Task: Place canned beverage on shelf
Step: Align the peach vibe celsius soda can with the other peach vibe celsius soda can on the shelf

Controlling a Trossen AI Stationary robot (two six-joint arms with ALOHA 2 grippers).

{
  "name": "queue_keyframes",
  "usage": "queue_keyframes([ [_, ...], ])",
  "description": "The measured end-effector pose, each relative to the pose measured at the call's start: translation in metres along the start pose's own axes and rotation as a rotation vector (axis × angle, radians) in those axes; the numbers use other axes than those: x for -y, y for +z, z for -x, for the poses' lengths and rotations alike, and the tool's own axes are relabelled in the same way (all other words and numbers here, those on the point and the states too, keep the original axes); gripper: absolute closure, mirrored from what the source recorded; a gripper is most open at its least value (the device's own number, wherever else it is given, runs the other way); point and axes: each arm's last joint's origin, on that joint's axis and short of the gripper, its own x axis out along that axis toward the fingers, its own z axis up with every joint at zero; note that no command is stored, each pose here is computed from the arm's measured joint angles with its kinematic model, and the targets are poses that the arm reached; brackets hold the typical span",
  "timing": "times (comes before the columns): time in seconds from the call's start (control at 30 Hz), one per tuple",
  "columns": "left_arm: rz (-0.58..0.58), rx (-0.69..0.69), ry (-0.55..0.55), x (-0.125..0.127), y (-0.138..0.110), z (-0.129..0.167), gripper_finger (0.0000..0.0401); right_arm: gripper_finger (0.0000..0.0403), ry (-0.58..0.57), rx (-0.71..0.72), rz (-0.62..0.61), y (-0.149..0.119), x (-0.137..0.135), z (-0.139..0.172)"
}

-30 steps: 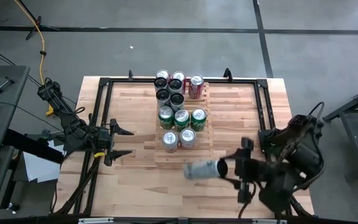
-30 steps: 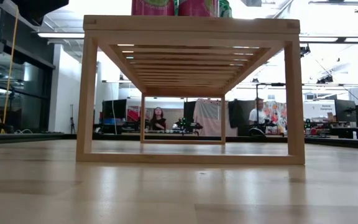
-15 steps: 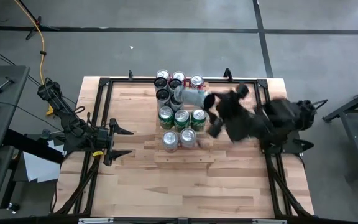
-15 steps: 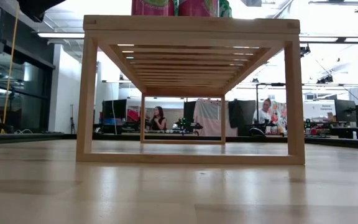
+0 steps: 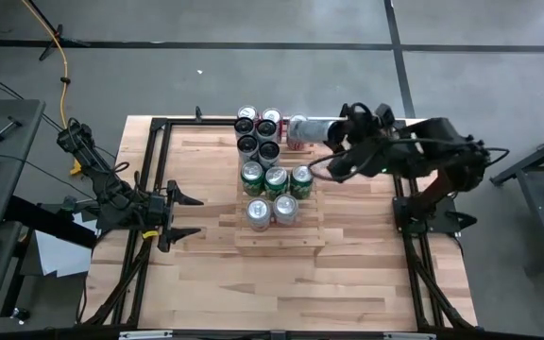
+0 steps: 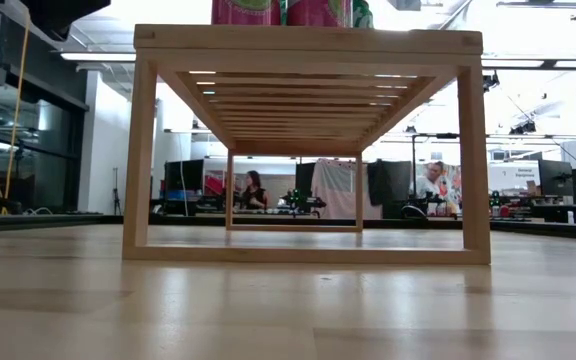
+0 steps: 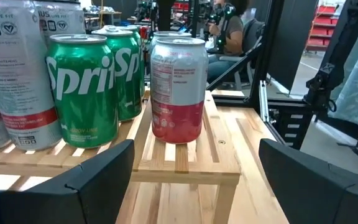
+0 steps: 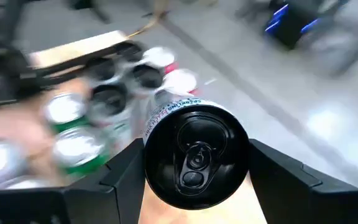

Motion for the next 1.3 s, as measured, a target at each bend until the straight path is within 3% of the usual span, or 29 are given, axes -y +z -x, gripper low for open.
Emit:
queue_keyframes([
  [0.13,0.007,0.004,-0.001,0.0,0.001,0.0,0.0066,0.0176,0.141,-0.057,-0.075,-0.001,0.009,0.01],
  [0.3,0.016,0.011,-0.001,0.0,0.001,0.0,0.0066,0.0176,0.125,-0.055,-0.054,-0.001,0.01,0.008],
  [1.3,0.008,0.005,-0.001,0.0,0.001,0.0,0.0066,0.0176,0.145,-0.329,-0.044,0.006,-0.001,-0.082],
])
